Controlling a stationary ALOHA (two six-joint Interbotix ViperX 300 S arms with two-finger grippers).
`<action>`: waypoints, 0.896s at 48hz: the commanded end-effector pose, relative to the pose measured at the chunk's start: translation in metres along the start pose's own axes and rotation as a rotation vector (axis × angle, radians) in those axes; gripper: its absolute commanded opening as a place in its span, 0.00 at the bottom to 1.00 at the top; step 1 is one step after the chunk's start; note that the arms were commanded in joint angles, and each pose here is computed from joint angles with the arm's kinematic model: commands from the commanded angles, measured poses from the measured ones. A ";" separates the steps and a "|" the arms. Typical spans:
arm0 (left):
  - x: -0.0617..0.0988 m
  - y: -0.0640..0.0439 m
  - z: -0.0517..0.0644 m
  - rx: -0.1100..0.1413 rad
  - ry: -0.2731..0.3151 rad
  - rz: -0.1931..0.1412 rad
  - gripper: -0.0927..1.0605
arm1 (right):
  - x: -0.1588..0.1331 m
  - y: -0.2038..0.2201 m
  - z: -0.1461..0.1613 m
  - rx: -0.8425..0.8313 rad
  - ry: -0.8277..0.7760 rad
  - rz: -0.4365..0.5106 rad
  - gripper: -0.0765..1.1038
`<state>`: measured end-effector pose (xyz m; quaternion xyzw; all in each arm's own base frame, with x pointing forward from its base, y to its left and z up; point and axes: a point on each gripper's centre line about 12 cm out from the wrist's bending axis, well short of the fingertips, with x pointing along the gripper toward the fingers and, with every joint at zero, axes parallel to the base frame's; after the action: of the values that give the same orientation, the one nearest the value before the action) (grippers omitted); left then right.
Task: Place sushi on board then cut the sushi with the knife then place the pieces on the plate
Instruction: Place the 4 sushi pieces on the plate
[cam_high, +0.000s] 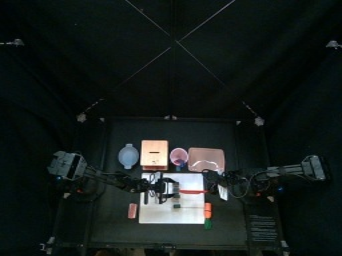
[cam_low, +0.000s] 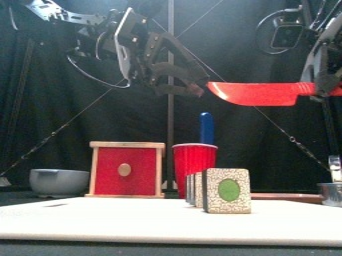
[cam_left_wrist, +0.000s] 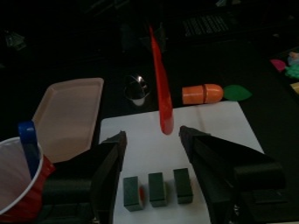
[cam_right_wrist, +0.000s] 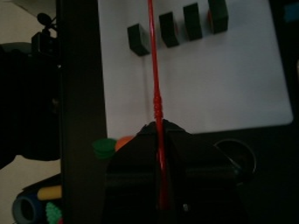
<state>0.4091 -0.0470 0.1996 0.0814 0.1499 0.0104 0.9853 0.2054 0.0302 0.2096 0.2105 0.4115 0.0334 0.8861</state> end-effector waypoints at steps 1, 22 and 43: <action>-0.004 0.004 0.011 -0.004 -0.039 0.012 0.84 | -0.004 -0.002 -0.009 0.052 0.036 -0.004 0.36; -0.003 0.006 0.002 -0.023 -0.022 0.032 0.84 | -0.012 -0.013 -0.031 0.152 0.116 -0.094 0.52; -0.006 0.007 -0.005 -0.036 -0.001 0.037 0.84 | -0.020 -0.006 -0.025 0.144 0.143 -0.088 0.57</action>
<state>0.4007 -0.0413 0.1888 0.0690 0.1616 0.0265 0.9841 0.1696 0.0291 0.1954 0.2559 0.4879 -0.0234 0.8342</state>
